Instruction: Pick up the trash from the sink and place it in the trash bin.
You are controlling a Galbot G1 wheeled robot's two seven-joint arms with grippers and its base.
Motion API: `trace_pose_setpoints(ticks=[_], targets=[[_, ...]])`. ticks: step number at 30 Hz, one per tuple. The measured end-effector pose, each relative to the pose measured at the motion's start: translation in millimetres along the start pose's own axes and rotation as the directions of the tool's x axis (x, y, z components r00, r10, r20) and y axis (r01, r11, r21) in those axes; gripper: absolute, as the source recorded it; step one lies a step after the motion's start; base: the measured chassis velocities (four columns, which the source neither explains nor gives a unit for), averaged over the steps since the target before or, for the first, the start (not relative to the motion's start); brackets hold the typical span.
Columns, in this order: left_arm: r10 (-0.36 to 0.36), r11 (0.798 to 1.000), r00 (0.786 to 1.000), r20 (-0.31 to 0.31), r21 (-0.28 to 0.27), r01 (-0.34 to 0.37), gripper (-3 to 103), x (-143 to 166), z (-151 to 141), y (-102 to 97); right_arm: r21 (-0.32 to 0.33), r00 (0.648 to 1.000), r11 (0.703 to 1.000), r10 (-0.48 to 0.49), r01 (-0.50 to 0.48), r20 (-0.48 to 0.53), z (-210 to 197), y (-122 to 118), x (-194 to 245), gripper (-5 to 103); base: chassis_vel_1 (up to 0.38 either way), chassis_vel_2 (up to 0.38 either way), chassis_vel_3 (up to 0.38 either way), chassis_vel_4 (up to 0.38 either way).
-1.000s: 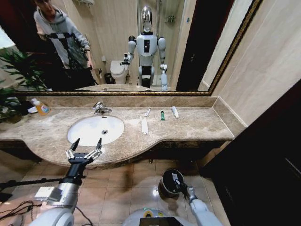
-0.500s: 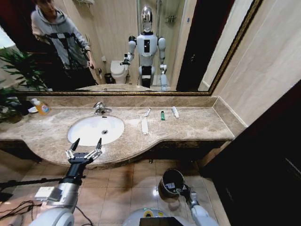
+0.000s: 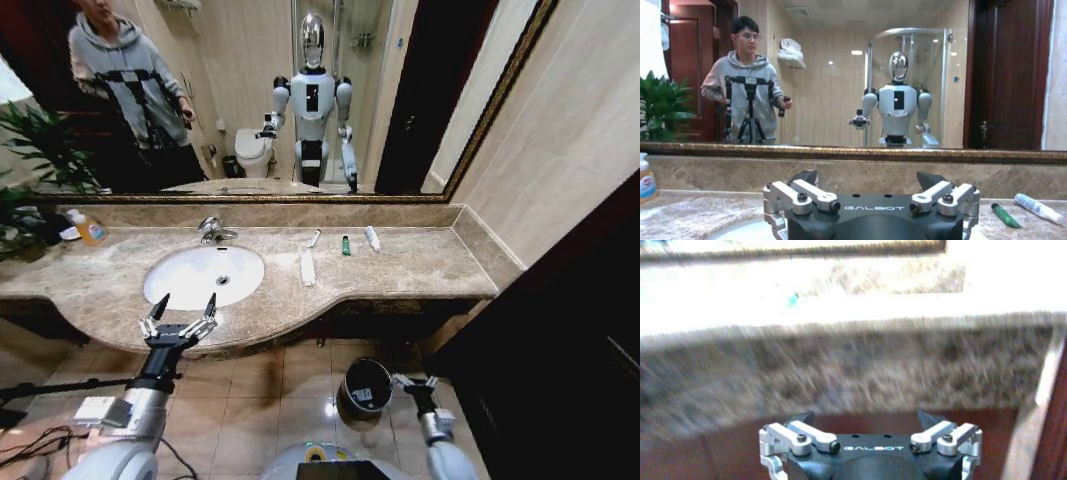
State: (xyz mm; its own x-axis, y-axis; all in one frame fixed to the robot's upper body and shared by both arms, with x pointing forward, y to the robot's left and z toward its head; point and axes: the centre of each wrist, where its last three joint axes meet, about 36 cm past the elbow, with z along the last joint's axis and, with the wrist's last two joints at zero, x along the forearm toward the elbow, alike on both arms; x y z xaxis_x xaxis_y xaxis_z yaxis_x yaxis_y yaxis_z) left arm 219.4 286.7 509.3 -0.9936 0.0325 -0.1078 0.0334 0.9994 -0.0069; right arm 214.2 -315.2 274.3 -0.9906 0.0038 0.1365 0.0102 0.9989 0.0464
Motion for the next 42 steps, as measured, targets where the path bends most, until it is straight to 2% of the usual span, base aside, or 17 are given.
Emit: trace_pose_setpoints(ticks=[2, 4, 7, 12, 15, 17, 19, 20, 23, 24, 25, 27, 29, 32, 33, 35, 42], targets=[[0.0, 1.0, 1.0, 0.0, 0.0, 0.0, 100, 0.0, 0.0, 0.0, -0.012, 0.996, 0.999, -0.034, 0.036, 0.084, -46.4, 8.5, -1.7, 100, 0.0, 0.0, 0.0, 0.0], [0.0, 1.0, 1.0, 0.0, 0.0, 0.0, 100, 0.0, 0.0, 0.0, -0.013, 0.994, 0.999, -0.046, 0.048, 0.102, -57.4, 11.0, -4.5, 100, 0.0, 0.0, 0.0, 0.0], [0.0, 1.0, 1.0, 0.0, 0.0, 0.0, 100, 0.0, 0.0, 0.0, -0.007, 0.978, 0.993, -0.115, 0.118, 0.176, -99.2, 19.8, -25.5, 100, 0.0, 0.0, 0.0, 0.0], [0.0, 1.0, 1.0, 0.0, 0.0, 0.0, 100, 0.0, 0.0, 0.0, 0.014, 0.959, 0.984, -0.177, 0.178, 0.222, -130.0, 25.5, -58.1, 100, 0.0, 0.0, 0.0, 0.0], [0.0, 1.0, 1.0, 0.0, 0.0, 0.0, 100, 0.0, 0.0, 0.0, 0.057, 0.944, 0.978, -0.207, 0.199, 0.259, -149.7, 26.6, -102.8, 100, 0.0, 0.0, 0.0, 0.0], [0.0, 1.0, 1.0, 0.0, 0.0, 0.0, 100, 0.0, 0.0, 0.0, 0.075, 0.941, 0.976, -0.218, 0.205, 0.259, -155.7, 25.2, -118.4, 100, 0.0, 0.0, 0.0, 0.0], [0.0, 1.0, 1.0, 0.0, 0.0, 0.0, 100, 0.0, 0.0, 0.0, 0.106, 0.937, 0.971, -0.237, 0.216, 0.256, -168.4, 25.3, -153.3, 100, 0.0, 0.0, 0.0, 0.0], [0.0, 1.0, 1.0, 0.0, 0.0, 0.0, 100, 0.0, 0.0, 0.0, 0.106, 0.937, 0.971, -0.237, 0.216, 0.256, -168.4, 25.3, -153.3, 100, 0.0, 0.0, 0.0, 0.0], [0.0, 1.0, 1.0, 0.0, 0.0, 0.0, 100, 0.0, 0.1, 0.0, 0.134, 0.946, 0.971, -0.227, 0.2, 0.23, -178.5, 25.8, -208.4, 100, 0.0, 0.0, 0.0, 0.0], [0.0, 1.0, 1.0, 0.0, 0.0, 0.0, 100, 0.0, 0.1, 0.0, 0.134, 0.946, 0.971, -0.227, 0.2, 0.23, -178.5, 25.8, -208.4, 100, 0.0, 0.0, 0.0, 0.0], [0.0, 1.0, 1.0, 0.0, 0.0, 0.0, 100, 0.0, 0.0, 0.0, 0.14, 0.954, 0.971, -0.222, 0.196, 0.203, -177.0, 27.7, -229.1, 100, 0.0, 0.0, 0.0, 0.0], [0.0, 1.0, 1.0, 0.0, 0.0, 0.0, 100, 0.0, 0.0, 0.0, 0.131, 0.966, 0.974, -0.203, 0.183, 0.161, -175.3, 35.2, -260.1, 100, 0.0, 0.0, 0.0, 0.0], [0.0, 1.0, 1.0, 0.0, 0.0, 0.0, 100, 0.0, 0.0, 0.0, 0.129, 0.968, 0.975, -0.2, 0.181, 0.155, -176.1, 37.8, -268.0, 100, 0.0, 0.0, 0.0, 0.0], [0.0, 1.0, 1.0, 0.0, 0.0, 0.0, 100, 0.0, 0.0, 0.0, 0.112, 0.975, 0.978, -0.187, 0.173, 0.122, -182.7, 48.9, -313.0, 100, 0.0, 0.0, 0.0, 0.0], [0.0, 1.0, 1.0, 0.0, 0.0, 0.0, 100, 0.0, 0.0, 0.0, 0.112, 0.975, 0.978, -0.187, 0.173, 0.122, -182.7, 48.9, -313.0, 100, 0.0, 0.0, 0.0, 0.0], [0.0, 1.0, 1.0, 0.0, 0.0, 0.0, 100, 0.0, 0.1, 0.0, 0.086, 0.979, 0.982, -0.177, 0.168, 0.102, -191.1, 54.6, -338.7, 100, 0.0, 0.0, 0.0, 0.0], [0.0, 1.0, 1.0, 0.0, 0.0, 0.0, 100, 0.0, 0.0, 0.0, 0.072, 0.986, 0.986, -0.153, 0.148, 0.065, -192.5, 57.8, -369.5, 100, 0.0, 0.0, 0.0, 0.0]])
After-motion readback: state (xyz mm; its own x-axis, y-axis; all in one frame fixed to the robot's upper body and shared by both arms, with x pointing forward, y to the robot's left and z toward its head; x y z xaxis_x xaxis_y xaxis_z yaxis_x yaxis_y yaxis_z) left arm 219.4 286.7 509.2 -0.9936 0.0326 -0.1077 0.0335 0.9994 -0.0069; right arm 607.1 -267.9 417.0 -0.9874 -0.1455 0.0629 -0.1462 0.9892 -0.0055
